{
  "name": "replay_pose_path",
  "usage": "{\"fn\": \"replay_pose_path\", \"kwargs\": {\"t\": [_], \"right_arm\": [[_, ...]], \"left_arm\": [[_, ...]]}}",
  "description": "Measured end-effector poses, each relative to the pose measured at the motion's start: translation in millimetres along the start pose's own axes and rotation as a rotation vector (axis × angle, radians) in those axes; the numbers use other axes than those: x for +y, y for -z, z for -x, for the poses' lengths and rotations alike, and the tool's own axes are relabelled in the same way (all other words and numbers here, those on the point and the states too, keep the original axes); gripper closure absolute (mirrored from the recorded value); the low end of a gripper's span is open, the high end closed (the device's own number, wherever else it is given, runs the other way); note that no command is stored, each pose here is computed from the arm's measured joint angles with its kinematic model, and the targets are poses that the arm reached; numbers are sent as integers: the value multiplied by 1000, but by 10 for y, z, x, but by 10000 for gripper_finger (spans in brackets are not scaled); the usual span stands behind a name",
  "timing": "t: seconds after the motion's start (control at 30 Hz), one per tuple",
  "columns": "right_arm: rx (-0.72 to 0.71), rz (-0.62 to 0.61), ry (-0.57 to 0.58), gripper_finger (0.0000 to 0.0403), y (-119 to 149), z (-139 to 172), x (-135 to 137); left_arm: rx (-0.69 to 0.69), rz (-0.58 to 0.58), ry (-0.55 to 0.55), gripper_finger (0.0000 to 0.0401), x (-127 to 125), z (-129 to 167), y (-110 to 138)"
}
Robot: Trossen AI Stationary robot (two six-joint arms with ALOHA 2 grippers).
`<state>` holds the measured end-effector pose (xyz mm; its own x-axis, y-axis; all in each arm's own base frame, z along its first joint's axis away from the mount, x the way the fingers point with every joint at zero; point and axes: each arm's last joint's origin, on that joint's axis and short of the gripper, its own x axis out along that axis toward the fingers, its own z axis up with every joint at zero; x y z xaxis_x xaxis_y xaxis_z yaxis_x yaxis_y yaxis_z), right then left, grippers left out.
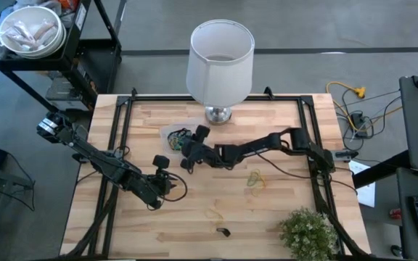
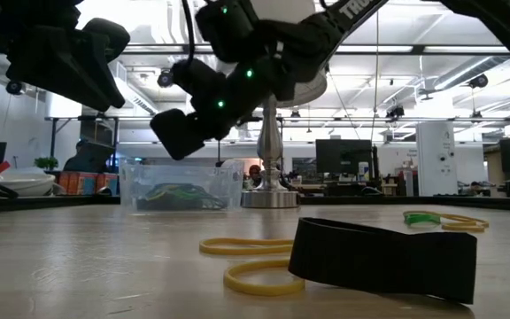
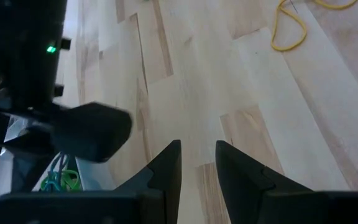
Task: Pick and place rubber bands into bin
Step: Put the yellow rubber band into the transparent bin
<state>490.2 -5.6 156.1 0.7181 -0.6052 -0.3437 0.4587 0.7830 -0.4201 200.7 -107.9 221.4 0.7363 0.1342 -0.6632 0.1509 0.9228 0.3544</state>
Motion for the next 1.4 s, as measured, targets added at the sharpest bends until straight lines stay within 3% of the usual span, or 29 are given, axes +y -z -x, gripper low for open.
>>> {"fn": "replay_pose_path", "kwargs": {"t": [0.3,0.57,0.9,1.2,1.4], "right_arm": [[54,265,-79,256,-108,386,189],[312,442,-168,268,-12,858,178],[706,246,-225,269,120,1655,88],[755,268,-333,278,210,1984,307],[841,243,-355,279,417,2100,385]], "left_arm": [[5,21,0,318,-1,-3,10],[10,18,1,318,-5,-12,29],[5,21,1,318,-6,-13,25],[5,19,1,318,-7,-17,31],[7,10,0,318,-8,-16,34]]}}
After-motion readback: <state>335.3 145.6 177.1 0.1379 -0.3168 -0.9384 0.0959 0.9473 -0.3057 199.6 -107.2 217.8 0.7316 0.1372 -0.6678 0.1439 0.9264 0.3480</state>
